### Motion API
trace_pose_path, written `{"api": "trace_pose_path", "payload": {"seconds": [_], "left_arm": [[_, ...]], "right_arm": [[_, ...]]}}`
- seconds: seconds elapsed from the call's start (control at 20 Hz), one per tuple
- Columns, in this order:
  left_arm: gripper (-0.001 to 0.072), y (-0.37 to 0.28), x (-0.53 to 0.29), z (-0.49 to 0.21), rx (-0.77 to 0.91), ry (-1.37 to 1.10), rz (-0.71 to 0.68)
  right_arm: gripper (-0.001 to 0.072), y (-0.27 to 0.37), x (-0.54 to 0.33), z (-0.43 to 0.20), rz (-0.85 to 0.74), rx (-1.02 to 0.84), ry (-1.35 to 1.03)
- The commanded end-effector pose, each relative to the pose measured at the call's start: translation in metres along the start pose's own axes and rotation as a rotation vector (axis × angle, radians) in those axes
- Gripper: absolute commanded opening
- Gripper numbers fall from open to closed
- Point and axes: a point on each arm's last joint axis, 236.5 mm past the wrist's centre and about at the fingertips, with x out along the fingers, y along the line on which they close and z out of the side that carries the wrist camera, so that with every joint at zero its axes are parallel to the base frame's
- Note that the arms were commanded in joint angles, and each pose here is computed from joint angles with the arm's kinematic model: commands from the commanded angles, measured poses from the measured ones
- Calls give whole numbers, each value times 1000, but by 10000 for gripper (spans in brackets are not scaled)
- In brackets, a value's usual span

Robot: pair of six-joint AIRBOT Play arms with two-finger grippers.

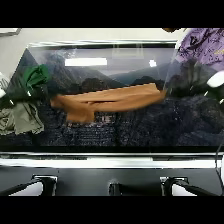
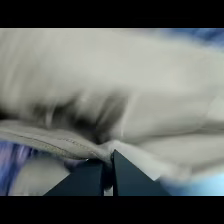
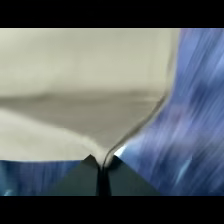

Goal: Fold the clothes and pants, and hang the long-sleeved shirts on hangers.

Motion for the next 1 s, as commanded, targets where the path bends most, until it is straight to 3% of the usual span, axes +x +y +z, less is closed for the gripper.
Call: {"api": "trace_pose_path", "payload": {"seconds": [0.0,0.2,0.5,0.75,0.95], "left_arm": [[14,-86,-91,93,225,-235,116],[14,-158,-236,124,358,-504,242],[14,-171,-371,44,276,-763,342],[15,-159,-417,14,252,-873,421],[15,-145,-358,40,278,-716,423]], "right_arm": [[23,22,-121,119,-146,-112,-376],[24,81,-292,147,-187,-191,-720],[24,125,-433,62,-271,-242,-925],[24,127,-443,53,-262,-198,-946],[24,101,-367,76,-204,-72,-744]]}}
